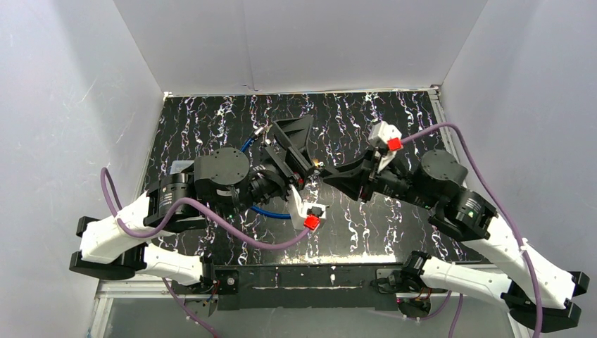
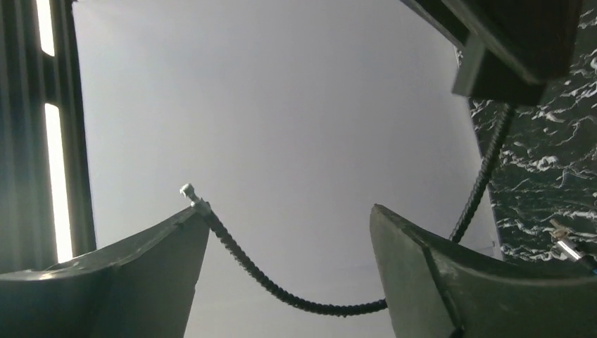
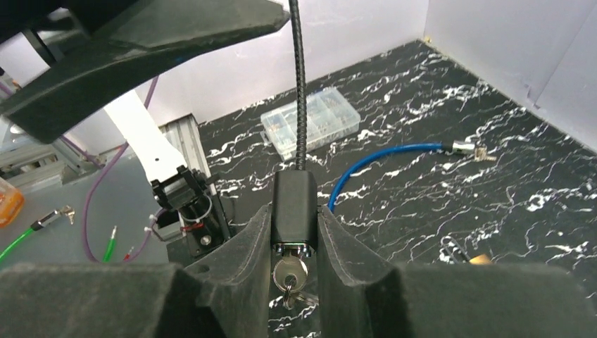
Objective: Unlock with the key
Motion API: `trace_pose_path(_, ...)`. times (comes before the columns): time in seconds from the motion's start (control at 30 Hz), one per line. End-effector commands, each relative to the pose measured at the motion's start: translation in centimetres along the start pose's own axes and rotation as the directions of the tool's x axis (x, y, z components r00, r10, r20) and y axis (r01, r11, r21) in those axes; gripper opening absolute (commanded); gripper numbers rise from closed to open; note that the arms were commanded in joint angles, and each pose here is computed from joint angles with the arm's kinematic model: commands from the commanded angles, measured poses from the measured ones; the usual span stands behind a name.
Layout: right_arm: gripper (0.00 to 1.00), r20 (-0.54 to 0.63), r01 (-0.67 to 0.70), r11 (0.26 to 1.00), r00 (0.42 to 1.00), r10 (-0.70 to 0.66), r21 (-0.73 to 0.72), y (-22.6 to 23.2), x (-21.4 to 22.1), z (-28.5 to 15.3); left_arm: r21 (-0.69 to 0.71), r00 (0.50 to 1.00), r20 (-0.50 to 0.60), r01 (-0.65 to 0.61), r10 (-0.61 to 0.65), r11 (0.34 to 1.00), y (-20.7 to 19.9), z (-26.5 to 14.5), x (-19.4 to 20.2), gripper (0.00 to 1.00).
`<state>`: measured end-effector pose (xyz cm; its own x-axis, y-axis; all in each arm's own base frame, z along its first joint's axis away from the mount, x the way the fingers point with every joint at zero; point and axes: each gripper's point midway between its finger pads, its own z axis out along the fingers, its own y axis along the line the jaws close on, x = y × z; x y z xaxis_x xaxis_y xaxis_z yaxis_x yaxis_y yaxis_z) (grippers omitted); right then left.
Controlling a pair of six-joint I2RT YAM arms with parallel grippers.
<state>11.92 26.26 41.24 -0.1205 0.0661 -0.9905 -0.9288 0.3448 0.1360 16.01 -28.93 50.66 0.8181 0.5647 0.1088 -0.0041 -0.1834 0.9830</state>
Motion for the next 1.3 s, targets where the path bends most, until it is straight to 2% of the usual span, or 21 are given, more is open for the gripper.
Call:
trace_pose_path(0.0, 0.01, -0.007, -0.044, 0.999, 0.999, 0.044, -0.017, 0.3, 0.4, 0.5, -0.015, 0.989, -0.036, 0.144, -0.144, 0.990, -0.2, -0.4, 0.9, 0.97)
trace_pose_path(0.17, 0.01, -0.094, -0.101, 0.995, 0.990, 0.100, -0.001, 0.0, 3.5, 1.1, -0.036, 0.948, -0.098, 0.301, -0.303, 0.953, 0.9, -1.1, 2.4, 0.98)
trace_pose_path(0.33, 0.01, -0.187, -0.152, 0.987, 0.970, 0.158, 0.044, -0.9, 6.7, 1.5, -0.089, 0.842, -0.153, 0.510, -0.517, 0.856, 2.8, -2.2, 4.8, 0.98)
trace_pose_path(0.43, 0.01, -0.241, -0.182, 0.980, 0.950, 0.197, 0.083, -1.9, 9.0, 1.7, -0.115, 0.783, -0.099, 0.604, -0.614, 0.789, 4.1, -3.7, 5.2, 0.98)
trace_pose_path(0.5, 0.01, -0.252, -0.213, 0.972, 0.940, 0.230, 0.096, -2.4, 10.1, 1.8, -0.153, 0.761, -0.054, 0.633, -0.646, 0.759, 5.4, -4.5, 5.4, 0.98)
trace_pose_path(0.63, 0.01, -0.275, -0.258, 0.960, 0.920, 0.279, 0.111, -3.0, 12.2, 2.4, -0.186, 0.761, -0.066, 0.626, -0.645, 0.758, 5.4, -5.0, 6.2, 0.98)
trace_pose_path(0.8, 0.01, -0.304, -0.294, 0.948, 0.898, 0.318, 0.124, -3.5, 14.1, 3.2, -0.207, 0.786, -0.123, 0.577, -0.606, 0.790, 4.2, -4.5, 6.9, 0.98)
trace_pose_path(0.97, 0.01, -0.341, -0.340, 0.926, 0.862, 0.376, 0.163, -4.2, 16.9, 3.7, -0.237, 0.779, -0.170, 0.562, -0.603, 0.793, 3.5, -4.1, 7.5, 0.98)
trace_pose_path(1.1, 0.01, -0.375, -0.391, 0.897, 0.815, 0.442, 0.208, -4.7, 20.5, 3.7, -0.318, 0.761, -0.197, 0.547, -0.618, 0.775, 2.2, -2.5, 7.9, 0.98)
trace_pose_path(1.17, 0.01, -0.396, -0.418, 0.879, 0.785, 0.476, 0.228, -4.8, 22.4, 3.7, -0.332, 0.769, -0.202, 0.529, -0.607, 0.781, 0.8, -1.6, 7.7, 0.98)
trace_pose_path(1.27, 0.01, -0.437, -0.450, 0.855, 0.735, 0.518, 0.257, -4.7, 25.7, 3.3, -0.346, 0.749, -0.197, 0.551, -0.633, 0.759, -1.1, -0.1, 7.2, 0.98)
